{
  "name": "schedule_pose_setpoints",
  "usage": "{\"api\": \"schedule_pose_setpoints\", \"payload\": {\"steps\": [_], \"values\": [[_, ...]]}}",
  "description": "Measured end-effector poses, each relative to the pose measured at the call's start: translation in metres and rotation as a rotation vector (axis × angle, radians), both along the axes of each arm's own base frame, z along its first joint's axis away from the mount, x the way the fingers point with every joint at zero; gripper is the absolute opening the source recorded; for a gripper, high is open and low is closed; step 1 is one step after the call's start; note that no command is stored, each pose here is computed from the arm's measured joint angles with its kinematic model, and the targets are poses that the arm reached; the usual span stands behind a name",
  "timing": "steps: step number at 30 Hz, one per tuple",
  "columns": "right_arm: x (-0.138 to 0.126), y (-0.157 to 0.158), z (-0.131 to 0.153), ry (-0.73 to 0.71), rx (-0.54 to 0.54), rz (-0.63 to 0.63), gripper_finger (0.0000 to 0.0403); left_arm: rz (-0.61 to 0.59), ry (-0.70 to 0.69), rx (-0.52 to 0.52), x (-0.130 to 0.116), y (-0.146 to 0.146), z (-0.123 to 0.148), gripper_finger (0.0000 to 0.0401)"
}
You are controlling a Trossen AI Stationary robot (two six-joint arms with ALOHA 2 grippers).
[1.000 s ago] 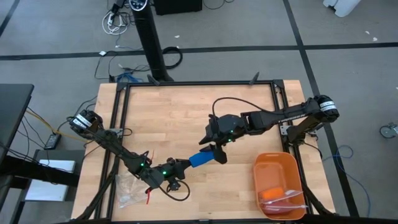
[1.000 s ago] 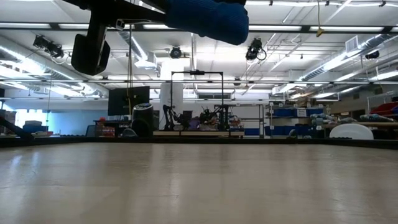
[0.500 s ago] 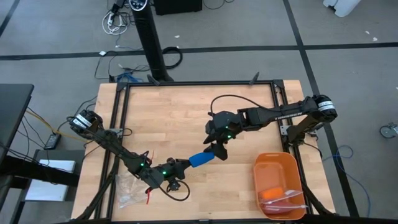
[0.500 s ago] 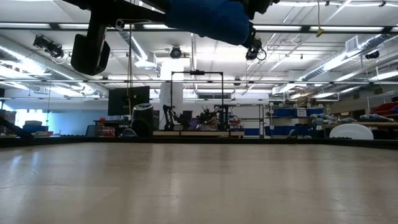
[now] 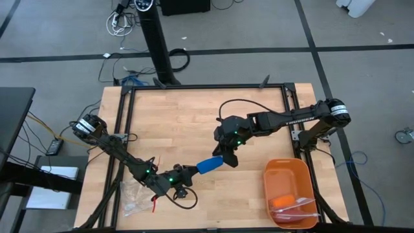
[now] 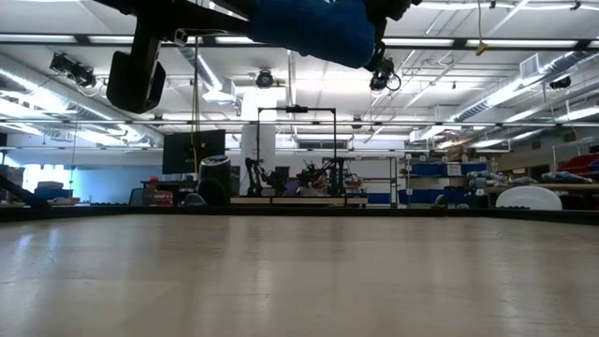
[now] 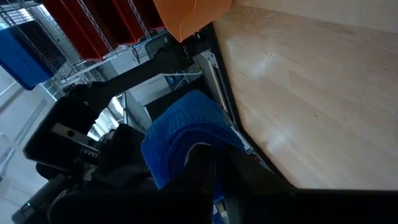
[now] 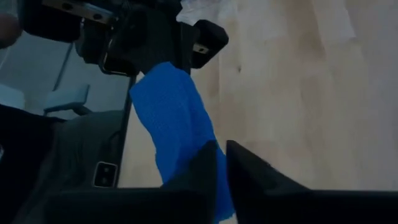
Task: Roll bandage
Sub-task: Roll the blue bandage
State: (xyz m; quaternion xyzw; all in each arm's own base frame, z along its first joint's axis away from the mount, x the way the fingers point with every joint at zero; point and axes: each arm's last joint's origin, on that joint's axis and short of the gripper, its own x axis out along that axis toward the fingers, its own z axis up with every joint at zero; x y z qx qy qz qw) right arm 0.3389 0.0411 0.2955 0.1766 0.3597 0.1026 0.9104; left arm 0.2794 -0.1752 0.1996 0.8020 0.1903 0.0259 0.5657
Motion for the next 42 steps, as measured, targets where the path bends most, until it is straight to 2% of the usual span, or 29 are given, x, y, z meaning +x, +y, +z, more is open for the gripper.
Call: {"api": "schedule_pose_setpoints", "payload": {"steps": [2, 7, 10, 13, 19, 24, 30, 38, 42], "values": [[0.000, 0.000, 0.000, -0.006, -0.025, -0.007, 0.0007, 0.000, 0.000, 0.000, 0.000, 0.000, 0.000, 0.0017], [0.000, 0.001, 0.000, -0.010, -0.026, -0.006, 0.0008, 0.000, 0.000, -0.001, 0.000, 0.000, 0.000, 0.0017], [0.002, 0.004, 0.005, -0.058, -0.010, 0.007, 0.0013, 0.000, 0.000, 0.000, 0.000, 0.000, 0.000, 0.0017], [0.004, 0.007, 0.008, -0.101, -0.001, 0.020, 0.0043, 0.001, 0.000, 0.000, 0.000, 0.000, 0.000, 0.0017], [0.004, 0.007, 0.007, -0.077, 0.034, 0.024, 0.0125, 0.001, 0.000, 0.000, 0.000, 0.000, 0.000, 0.0017], [0.008, 0.008, -0.006, -0.007, 0.043, 0.016, 0.0149, 0.001, 0.001, 0.000, 0.000, 0.000, 0.000, 0.0017], [0.012, 0.009, -0.010, -0.009, 0.061, 0.028, 0.0120, 0.001, 0.001, -0.004, 0.000, 0.000, -0.001, 0.0017], [0.013, 0.008, -0.008, -0.036, 0.024, 0.012, 0.0016, 0.005, -0.003, -0.013, 0.000, 0.000, -0.001, 0.0017], [0.012, 0.007, -0.005, -0.053, -0.006, -0.008, 0.0011, 0.006, -0.004, -0.015, 0.000, 0.000, -0.001, 0.0017]]}}
